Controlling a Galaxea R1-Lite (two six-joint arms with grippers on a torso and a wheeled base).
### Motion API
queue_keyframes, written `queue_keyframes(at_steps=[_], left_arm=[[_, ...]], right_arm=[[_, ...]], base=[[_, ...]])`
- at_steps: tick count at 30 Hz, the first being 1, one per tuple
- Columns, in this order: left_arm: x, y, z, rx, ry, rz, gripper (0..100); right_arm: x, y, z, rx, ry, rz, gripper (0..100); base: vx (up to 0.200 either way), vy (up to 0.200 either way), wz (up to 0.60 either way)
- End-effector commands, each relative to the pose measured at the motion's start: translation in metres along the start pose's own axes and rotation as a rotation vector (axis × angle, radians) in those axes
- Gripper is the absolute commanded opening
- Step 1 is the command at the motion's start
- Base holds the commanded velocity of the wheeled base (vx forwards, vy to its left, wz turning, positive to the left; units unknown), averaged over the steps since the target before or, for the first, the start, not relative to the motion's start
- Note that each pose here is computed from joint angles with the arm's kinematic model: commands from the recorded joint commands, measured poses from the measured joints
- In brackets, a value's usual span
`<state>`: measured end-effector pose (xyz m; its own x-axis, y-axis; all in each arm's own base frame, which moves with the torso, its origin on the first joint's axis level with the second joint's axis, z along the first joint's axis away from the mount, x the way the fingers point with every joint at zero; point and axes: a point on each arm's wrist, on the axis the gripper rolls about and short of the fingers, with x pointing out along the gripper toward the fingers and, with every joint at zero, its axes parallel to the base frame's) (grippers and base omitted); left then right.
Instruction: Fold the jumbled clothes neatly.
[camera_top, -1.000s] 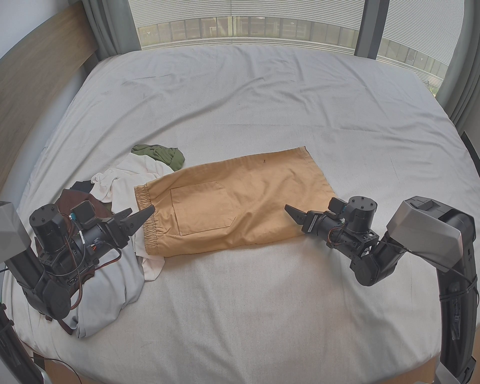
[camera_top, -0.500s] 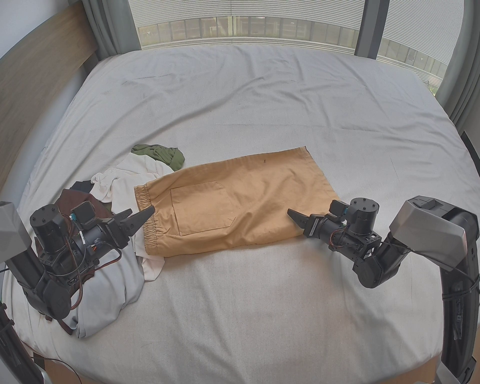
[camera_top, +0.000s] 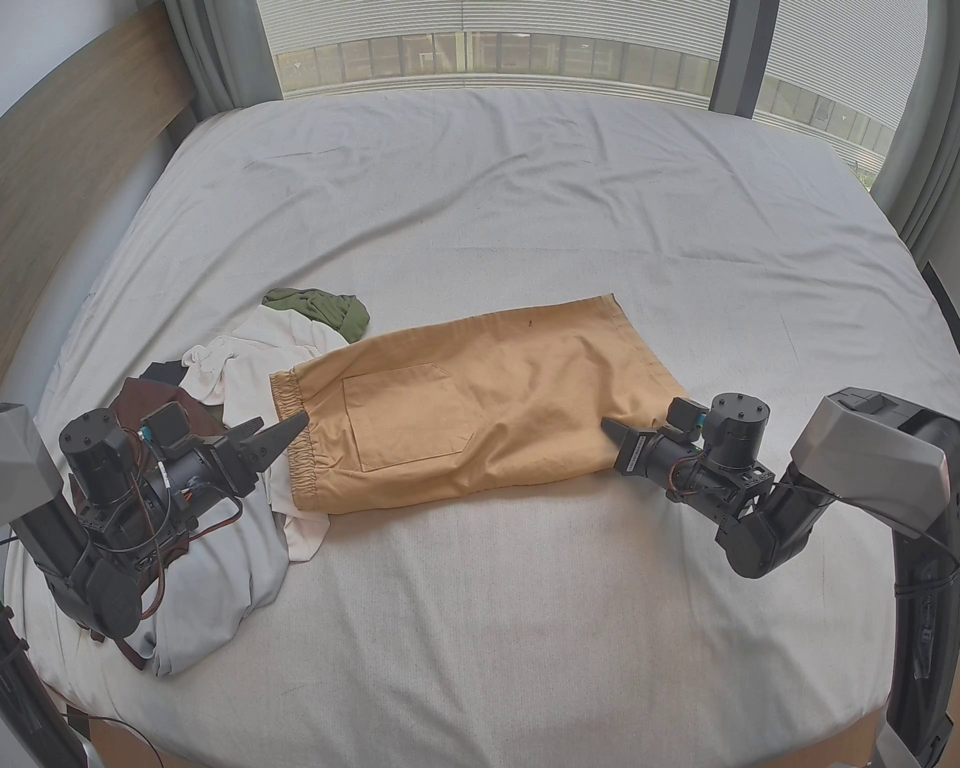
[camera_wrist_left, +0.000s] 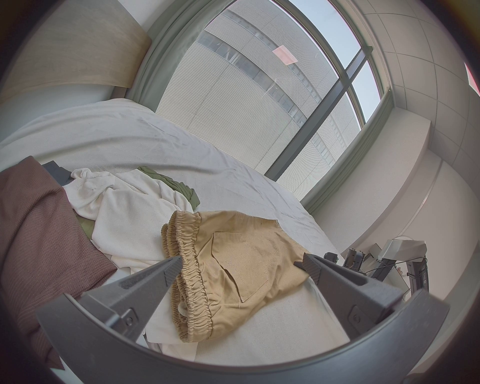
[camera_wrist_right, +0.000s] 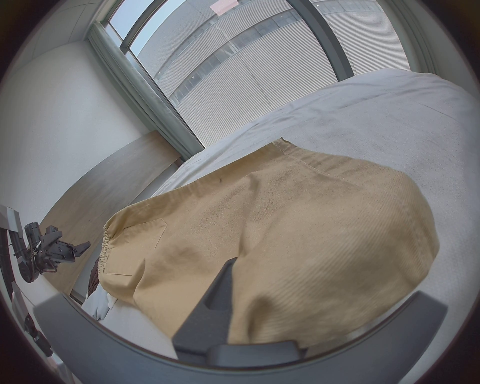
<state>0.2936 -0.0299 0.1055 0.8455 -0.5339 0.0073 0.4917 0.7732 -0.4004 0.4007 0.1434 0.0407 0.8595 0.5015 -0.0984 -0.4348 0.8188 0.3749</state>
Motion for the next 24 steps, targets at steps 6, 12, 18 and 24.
queue_keyframes(at_steps=[6,12,18,24], left_arm=[[0.000,0.001,-0.001,-0.002,0.004,0.002,100],[-0.001,0.001,-0.001,-0.002,0.003,0.003,100],[-0.001,0.001,-0.001,-0.005,0.005,0.004,100],[-0.001,0.003,0.000,-0.004,0.001,0.012,100]], right_arm=[[-0.036,0.012,0.006,-0.054,0.047,-0.011,0],[-0.066,0.016,0.006,-0.061,0.074,-0.038,0],[-0.095,0.016,0.001,-0.067,0.132,-0.067,0],[-0.125,0.012,-0.004,-0.077,0.188,-0.114,0]], base=[[0.000,0.000,0.00],[0.000,0.000,0.00],[0.000,0.000,0.00],[0.000,0.000,0.00]])
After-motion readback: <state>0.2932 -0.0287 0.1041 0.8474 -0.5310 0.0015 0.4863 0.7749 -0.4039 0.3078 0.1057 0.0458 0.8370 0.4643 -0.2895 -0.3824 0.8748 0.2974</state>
